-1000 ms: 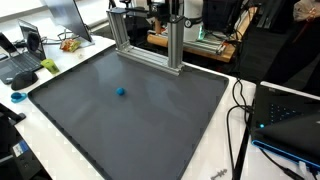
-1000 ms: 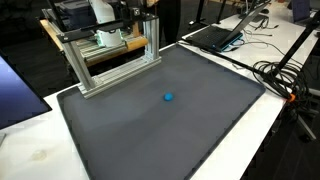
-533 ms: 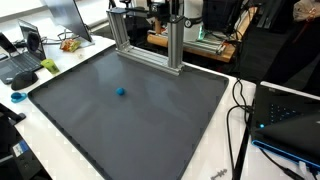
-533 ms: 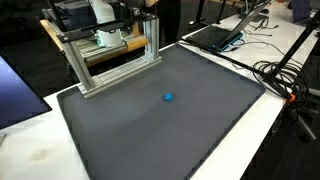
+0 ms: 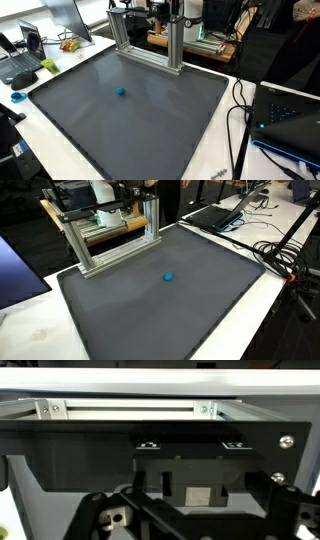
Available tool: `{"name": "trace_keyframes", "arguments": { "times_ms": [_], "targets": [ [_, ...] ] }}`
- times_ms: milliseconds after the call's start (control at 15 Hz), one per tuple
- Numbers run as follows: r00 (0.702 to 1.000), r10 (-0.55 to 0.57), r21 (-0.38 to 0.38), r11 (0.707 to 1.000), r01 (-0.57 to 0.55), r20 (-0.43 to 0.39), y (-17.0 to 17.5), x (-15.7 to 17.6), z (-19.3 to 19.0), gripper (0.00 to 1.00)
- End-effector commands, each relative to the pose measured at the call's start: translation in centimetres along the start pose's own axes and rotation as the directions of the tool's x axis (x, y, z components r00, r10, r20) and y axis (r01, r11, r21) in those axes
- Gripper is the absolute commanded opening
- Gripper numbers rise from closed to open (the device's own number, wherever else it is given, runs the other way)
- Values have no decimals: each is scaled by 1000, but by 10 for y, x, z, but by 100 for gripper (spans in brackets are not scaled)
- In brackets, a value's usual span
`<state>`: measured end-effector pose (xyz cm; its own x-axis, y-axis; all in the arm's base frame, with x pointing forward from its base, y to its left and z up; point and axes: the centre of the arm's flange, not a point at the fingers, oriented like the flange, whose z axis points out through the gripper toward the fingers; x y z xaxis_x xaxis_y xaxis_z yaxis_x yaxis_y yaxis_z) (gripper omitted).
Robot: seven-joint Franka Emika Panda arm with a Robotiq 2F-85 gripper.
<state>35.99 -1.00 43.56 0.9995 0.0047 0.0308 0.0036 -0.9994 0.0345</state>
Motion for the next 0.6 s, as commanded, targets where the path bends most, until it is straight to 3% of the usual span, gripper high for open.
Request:
{"name": "trace_keyframes", "arguments": {
  "times_ms": [0,67,200,400,533],
  "targets": [
    [1000,-31,-16,999,31,-4,4,-1,4,95],
    [999,-33,-16,999,33,-4,4,-1,4,75],
    [999,-40,-9,999,40,-1,3,-1,4,70],
    [999,-49,-8,999,49,2,2,0,5,48],
    [999,-52,-10,999,52,1,2,1,5,40]
  ]
}}
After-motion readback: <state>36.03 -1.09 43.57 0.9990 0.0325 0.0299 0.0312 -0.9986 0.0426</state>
